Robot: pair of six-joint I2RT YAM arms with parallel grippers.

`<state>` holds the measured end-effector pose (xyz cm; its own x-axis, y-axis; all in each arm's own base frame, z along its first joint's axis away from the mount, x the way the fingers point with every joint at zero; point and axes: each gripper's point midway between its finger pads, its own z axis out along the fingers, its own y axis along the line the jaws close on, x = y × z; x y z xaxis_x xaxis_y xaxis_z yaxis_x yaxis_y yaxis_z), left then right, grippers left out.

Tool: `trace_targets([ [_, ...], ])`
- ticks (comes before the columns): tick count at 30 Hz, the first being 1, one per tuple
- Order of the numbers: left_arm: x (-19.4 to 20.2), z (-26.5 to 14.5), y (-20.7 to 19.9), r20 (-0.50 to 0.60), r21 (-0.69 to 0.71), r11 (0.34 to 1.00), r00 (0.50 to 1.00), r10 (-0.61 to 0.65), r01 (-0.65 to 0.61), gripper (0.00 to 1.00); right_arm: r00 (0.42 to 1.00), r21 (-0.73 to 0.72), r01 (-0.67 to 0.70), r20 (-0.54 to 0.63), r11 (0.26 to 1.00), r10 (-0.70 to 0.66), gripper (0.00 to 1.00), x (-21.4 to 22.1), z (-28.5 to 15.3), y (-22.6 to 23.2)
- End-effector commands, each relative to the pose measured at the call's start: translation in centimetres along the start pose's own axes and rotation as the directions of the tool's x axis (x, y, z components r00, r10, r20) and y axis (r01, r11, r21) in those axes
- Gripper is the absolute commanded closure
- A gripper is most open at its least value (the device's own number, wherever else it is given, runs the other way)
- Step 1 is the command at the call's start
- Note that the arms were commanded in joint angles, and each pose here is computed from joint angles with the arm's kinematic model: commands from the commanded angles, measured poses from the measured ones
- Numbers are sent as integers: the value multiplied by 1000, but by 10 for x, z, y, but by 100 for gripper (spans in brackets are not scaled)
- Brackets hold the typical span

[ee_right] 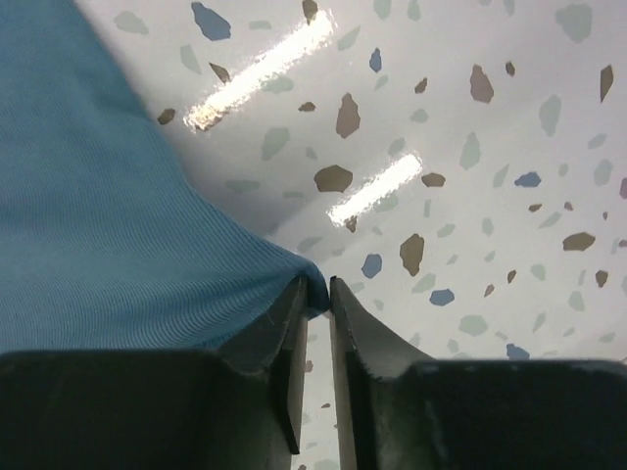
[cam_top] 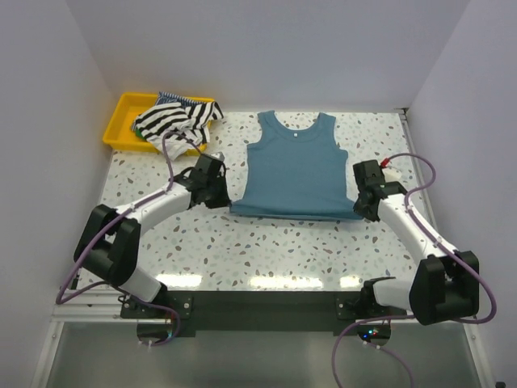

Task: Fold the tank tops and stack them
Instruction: Flatten the tank top out

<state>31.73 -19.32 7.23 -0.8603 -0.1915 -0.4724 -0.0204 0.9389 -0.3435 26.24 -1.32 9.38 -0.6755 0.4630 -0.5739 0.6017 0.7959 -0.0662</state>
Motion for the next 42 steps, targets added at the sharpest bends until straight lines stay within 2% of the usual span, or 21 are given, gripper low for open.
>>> trace_targets([
  [1, 18, -1, -6, -42, 84, 996, 999, 10, -7, 90, 1000, 4, 13, -23, 1000, -13, 73, 12, 0, -8],
  [2, 27, 0, -3, -61, 93, 996, 998, 9, -3, 86, 1000, -8, 3, -20, 1000, -4, 69, 13, 0, -7],
  [3, 29, 0, -4, -62, 104, 995, 998, 10, -3, 75, 1000, -28, -8, -8, 1000, 7, 62, 12, -1, -5],
  [4, 29, -2, -6, -58, 116, 993, 998, 11, -4, 69, 1000, -43, -8, -17, 999, 7, 59, 14, -3, -3],
  [7, 27, -7, -10, -48, 136, 991, 999, 18, -12, 64, 1000, -79, -2, -12, 997, 1, 56, 13, -11, 3],
  [11, 14, -14, -19, -8, 153, 988, 1000, 28, -27, 67, 999, -153, 34, 26, 988, -30, 57, 16, -28, 25],
  [14, 12, -13, -35, -2, 171, 984, 998, 56, -55, 71, 997, -188, 82, 24, 979, -79, 62, 27, -34, 49],
  [24, 20, 16, -121, -27, 326, 935, 988, 154, -137, 67, 975, -271, 219, 22, 938, -221, 63, 65, -31, 131],
  [28, 29, 31, -142, -54, 383, 913, 983, 175, -142, 67, 967, -256, 246, -1, 935, -255, 63, 79, -17, 139],
  [36, 69, 60, -125, -157, 354, 927, 969, 193, -127, 69, 952, -230, 282, -52, 931, -301, 63, 104, 4, 129],
  [42, 69, 60, -120, -158, 326, 935, 968, 197, -137, 70, 950, -246, 287, -48, 926, -307, 57, 102, -4, 124],
])
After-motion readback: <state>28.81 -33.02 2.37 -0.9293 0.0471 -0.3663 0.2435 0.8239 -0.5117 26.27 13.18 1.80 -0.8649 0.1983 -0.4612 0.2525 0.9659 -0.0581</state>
